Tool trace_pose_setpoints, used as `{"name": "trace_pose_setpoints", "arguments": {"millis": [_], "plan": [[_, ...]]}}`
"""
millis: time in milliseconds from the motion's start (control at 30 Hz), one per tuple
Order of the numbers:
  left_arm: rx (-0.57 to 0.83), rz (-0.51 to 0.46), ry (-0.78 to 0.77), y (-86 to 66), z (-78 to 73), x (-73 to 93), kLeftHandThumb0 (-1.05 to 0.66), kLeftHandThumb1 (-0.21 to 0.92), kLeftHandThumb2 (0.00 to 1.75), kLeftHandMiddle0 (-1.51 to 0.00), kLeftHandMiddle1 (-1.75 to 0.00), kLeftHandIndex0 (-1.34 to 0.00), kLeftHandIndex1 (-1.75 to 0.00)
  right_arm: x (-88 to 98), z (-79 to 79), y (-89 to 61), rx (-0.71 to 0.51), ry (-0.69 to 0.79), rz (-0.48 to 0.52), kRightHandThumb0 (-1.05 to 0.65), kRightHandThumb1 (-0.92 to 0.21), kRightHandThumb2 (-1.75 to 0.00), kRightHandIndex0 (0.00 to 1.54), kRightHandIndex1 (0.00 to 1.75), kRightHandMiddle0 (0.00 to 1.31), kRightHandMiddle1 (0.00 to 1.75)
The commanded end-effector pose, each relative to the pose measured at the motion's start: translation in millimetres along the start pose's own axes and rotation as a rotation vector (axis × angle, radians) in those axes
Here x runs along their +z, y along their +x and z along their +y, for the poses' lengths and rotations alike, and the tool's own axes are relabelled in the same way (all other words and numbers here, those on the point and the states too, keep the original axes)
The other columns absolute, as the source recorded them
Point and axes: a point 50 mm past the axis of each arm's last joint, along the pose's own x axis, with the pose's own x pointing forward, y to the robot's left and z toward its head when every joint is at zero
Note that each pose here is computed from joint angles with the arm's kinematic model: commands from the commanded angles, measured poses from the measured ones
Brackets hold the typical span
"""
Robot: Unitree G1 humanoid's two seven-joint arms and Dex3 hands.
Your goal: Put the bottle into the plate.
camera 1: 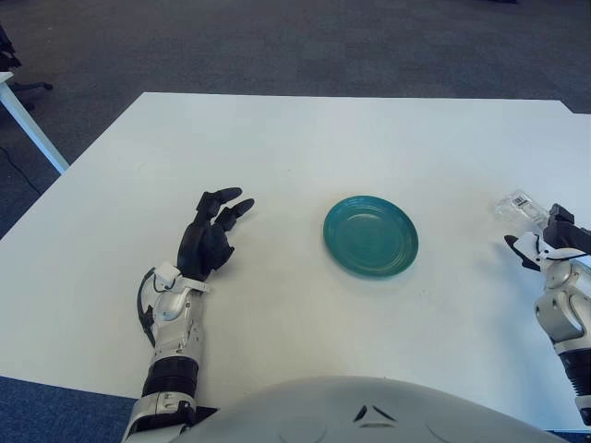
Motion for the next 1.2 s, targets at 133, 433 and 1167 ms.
{"name": "trace_pose_setpoints", "arguments": {"millis": [133,433,1167], "plan": [[0.046,0.096,-0.055,-24.3,-3.0,-17.6,-0.57,0.92,0.92,-0.34,-0.59,-0.07,-1.10,10.2,1.8,7.1,0.017,0.004,-0.021,-1.05,-0.92,-0.75,0.05,0.00,0.00,0.11],[0.045,0.095,-0.055,-24.7,-4.6,-16.4,-0.57,0.92,0.92,-0.34,-0.60,-0.07,-1.10,23.0,-3.9,18.1,0.006,-0.014,-0.057,-1.05,-0.92,-0.76,0.06,0.01,0.00,0.10],[0.045,0.095,-0.055,-25.6,-3.5,-14.5,-0.57,0.92,0.92,-0.33,-0.60,-0.07,-1.10,36.4,-10.3,39.6,0.000,-0.030,-0.087,-1.05,-0.92,-0.76,0.14,0.03,0.00,0.20]]}}
